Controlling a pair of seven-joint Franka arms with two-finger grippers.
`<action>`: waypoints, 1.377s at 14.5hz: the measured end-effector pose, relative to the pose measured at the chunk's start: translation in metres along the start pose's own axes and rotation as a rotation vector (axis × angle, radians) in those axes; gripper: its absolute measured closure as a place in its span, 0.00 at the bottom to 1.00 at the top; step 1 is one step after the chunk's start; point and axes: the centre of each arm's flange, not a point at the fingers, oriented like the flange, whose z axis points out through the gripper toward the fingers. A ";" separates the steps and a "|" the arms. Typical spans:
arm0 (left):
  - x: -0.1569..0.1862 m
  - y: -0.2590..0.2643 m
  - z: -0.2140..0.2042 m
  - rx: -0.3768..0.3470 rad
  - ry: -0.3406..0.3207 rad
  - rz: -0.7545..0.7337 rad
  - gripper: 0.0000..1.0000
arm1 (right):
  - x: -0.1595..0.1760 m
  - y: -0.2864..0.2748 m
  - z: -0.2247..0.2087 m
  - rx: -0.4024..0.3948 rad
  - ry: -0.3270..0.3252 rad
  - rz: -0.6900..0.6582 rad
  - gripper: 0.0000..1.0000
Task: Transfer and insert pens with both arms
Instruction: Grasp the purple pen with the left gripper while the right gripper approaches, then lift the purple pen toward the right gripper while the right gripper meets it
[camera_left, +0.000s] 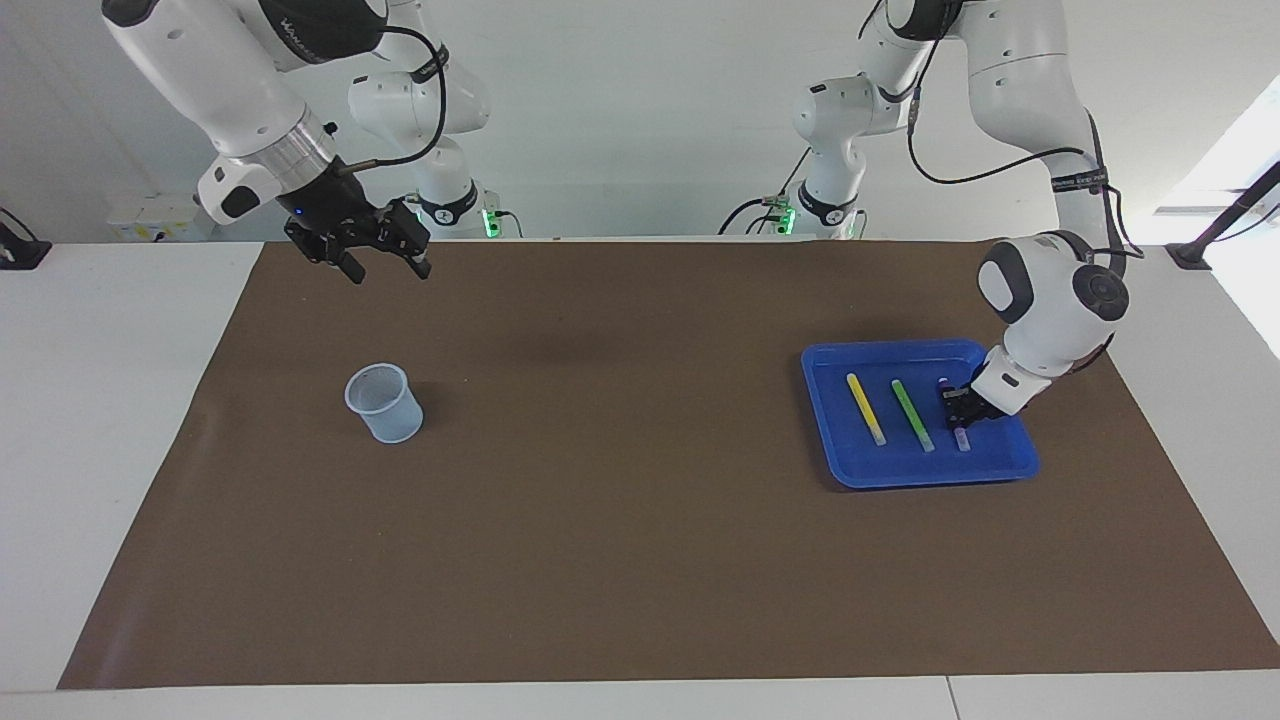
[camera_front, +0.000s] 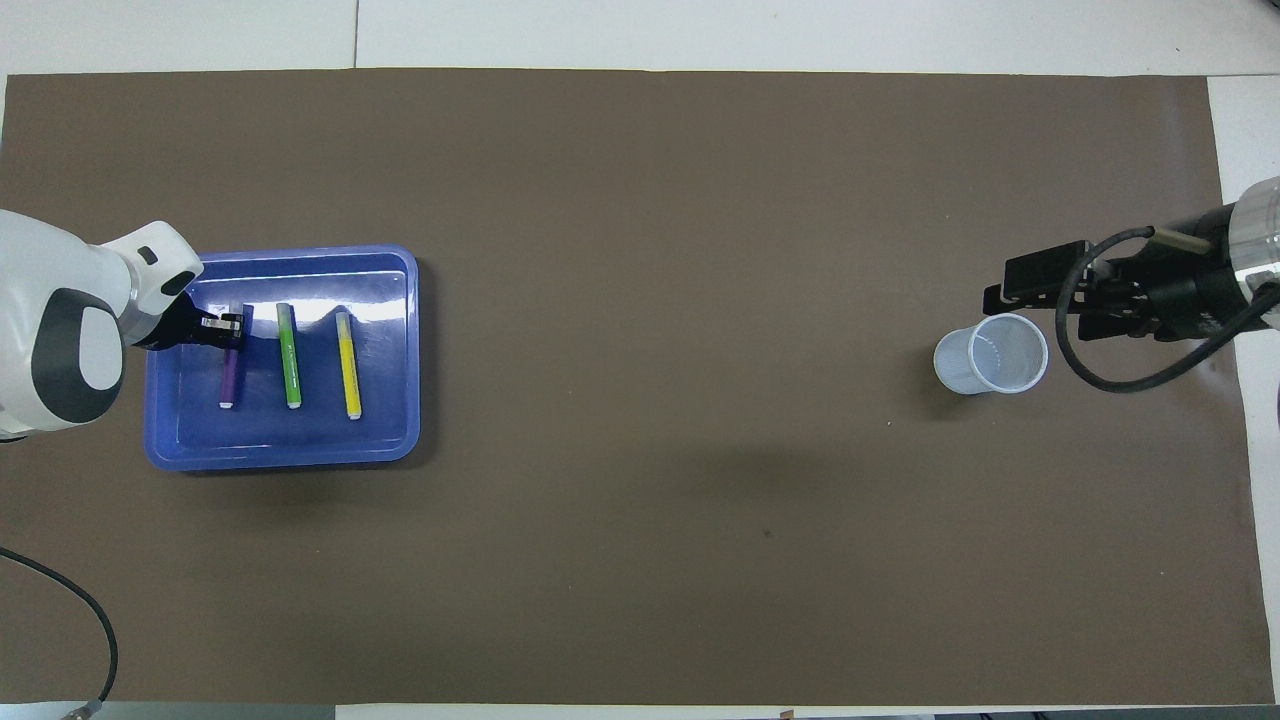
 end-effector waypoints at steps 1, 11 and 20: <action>0.004 0.001 -0.010 -0.004 -0.015 0.003 0.83 | 0.002 -0.001 0.005 0.040 0.001 0.041 0.00; 0.023 0.094 -0.140 -0.126 -0.190 -0.321 0.83 | -0.028 -0.101 0.064 0.337 -0.043 0.328 0.00; -0.008 0.253 -0.222 -0.360 -0.338 -0.994 0.83 | -0.073 -0.163 0.091 0.393 0.008 0.421 0.00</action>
